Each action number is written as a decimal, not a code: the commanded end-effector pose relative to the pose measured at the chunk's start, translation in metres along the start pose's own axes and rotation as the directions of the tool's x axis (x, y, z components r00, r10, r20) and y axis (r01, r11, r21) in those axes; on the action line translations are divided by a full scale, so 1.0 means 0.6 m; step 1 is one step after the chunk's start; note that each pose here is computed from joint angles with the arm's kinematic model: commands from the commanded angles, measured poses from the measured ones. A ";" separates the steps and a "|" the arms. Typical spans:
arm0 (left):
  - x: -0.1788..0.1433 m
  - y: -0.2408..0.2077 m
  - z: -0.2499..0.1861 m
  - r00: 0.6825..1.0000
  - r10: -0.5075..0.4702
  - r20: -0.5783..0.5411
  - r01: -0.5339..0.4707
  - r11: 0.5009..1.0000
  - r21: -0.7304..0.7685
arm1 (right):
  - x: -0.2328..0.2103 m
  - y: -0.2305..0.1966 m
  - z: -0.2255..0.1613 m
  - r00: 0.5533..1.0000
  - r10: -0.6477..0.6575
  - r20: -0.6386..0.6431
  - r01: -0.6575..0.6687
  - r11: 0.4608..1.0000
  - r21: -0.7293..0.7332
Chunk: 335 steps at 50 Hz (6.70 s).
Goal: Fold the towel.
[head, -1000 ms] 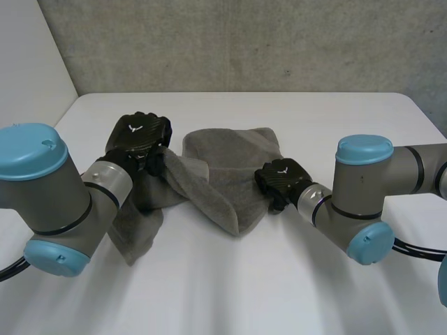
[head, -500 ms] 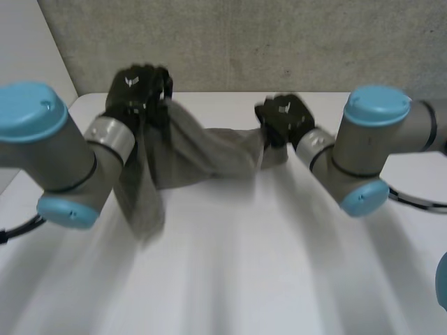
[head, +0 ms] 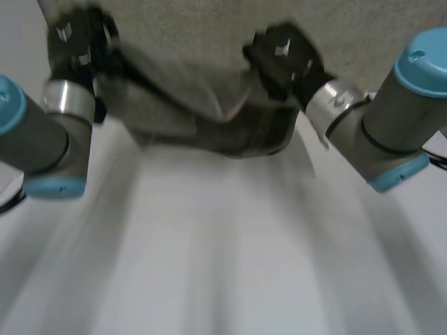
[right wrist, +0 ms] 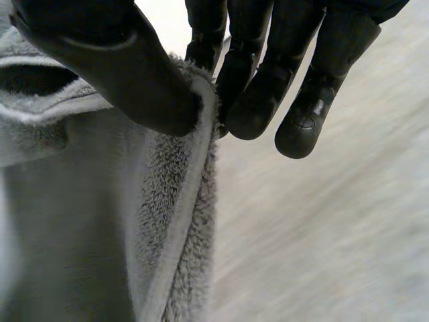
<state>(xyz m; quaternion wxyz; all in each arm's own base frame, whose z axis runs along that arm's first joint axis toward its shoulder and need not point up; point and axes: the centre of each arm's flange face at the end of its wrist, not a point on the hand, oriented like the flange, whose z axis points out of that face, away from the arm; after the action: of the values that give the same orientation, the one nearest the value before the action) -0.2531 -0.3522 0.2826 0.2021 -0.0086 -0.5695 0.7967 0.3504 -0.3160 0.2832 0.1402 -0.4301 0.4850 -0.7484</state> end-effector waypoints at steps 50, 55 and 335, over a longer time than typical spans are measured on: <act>0.082 0.132 -0.147 0.739 0.336 -0.584 -0.606 0.711 -0.358 | -0.210 0.116 -0.181 0.902 0.311 0.299 -0.069 0.788 -0.612; 0.072 0.165 -0.140 0.688 0.381 -0.617 -0.689 0.610 -0.391 | -0.209 0.118 -0.182 0.903 0.312 0.296 -0.069 0.785 -0.615; -0.107 0.126 -0.049 0.936 0.305 -0.174 -0.348 0.871 -0.346 | 0.073 0.167 -0.144 0.985 -0.165 -0.051 0.123 0.880 -0.459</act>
<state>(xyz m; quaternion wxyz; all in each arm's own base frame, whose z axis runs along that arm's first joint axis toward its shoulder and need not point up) -0.2194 -0.3860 0.2385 0.0975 -0.1506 -0.6393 0.7477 0.2497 -0.3571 0.2595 -0.0378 -0.4221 0.5705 -0.7035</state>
